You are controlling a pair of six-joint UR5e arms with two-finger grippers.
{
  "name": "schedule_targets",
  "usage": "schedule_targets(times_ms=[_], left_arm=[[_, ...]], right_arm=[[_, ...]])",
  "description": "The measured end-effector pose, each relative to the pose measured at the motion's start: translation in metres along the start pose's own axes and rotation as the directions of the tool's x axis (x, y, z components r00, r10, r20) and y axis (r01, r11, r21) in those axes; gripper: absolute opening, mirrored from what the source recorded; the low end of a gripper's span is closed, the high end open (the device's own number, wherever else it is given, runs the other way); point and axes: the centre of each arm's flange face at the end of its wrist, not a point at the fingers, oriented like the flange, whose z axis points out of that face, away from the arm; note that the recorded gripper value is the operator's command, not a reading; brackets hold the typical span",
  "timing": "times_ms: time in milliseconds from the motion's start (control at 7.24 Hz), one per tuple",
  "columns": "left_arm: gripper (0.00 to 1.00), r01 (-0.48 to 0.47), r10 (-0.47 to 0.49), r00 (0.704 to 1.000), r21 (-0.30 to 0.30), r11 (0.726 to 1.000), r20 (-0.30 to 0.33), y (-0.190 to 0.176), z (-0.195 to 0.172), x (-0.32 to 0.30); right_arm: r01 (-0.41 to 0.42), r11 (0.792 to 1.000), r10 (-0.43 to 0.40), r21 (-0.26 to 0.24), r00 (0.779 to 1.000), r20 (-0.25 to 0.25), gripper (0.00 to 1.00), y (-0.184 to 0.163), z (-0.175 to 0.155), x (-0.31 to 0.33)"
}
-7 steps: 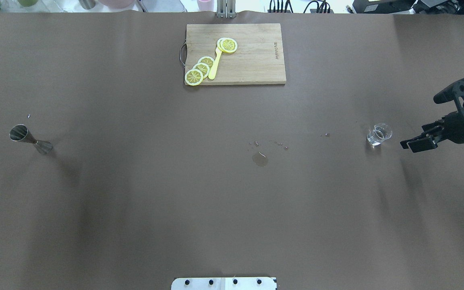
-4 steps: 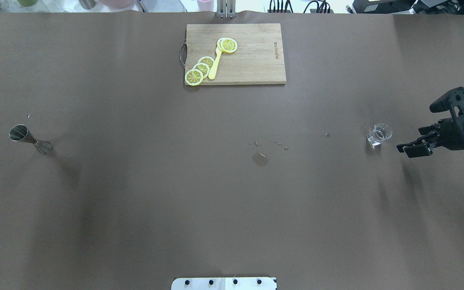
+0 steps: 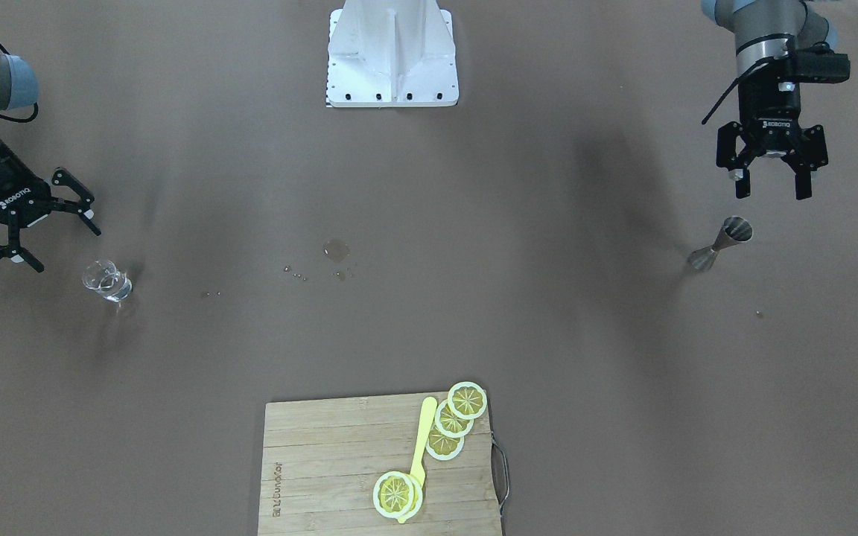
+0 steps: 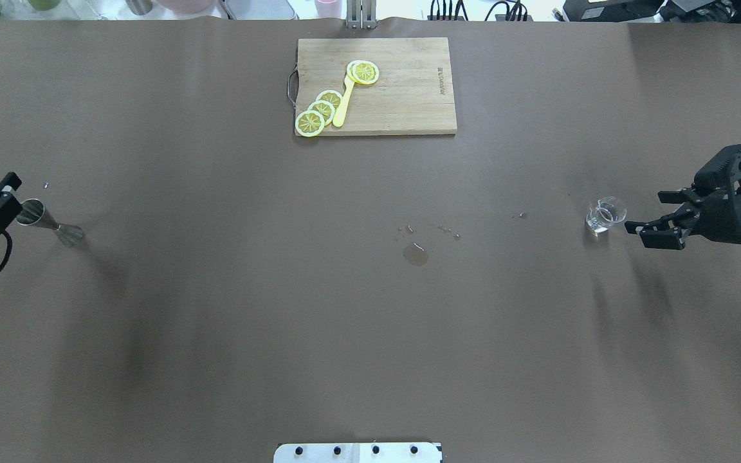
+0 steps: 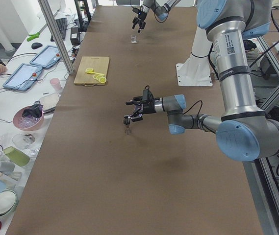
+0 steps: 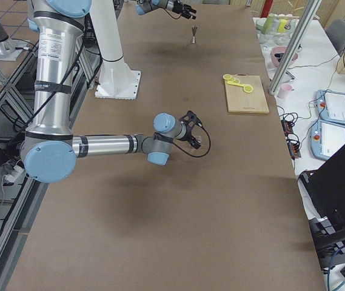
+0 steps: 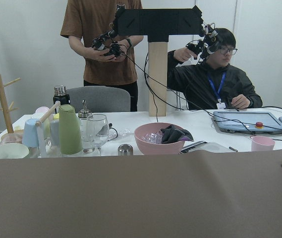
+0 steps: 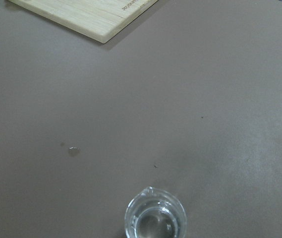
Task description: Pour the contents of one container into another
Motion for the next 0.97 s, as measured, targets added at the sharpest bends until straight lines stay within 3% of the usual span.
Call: schedule_targets(times_ms=[276, 967], left_arm=[[0.97, 0.029, -0.029, 1.0, 0.019, 0.999, 0.0, 0.031, -0.011, 0.003], [0.97, 0.031, -0.032, 0.999, 0.04, 0.999, 0.03, 0.071, -0.003, -0.01]], right_arm=[[-0.035, 0.999, 0.034, 0.035, 0.999, 0.011, 1.0, 0.001, 0.005, -0.002], [-0.034, 0.998, 0.035, 0.045, 0.999, -0.027, 1.0, 0.006, 0.028, 0.004]])
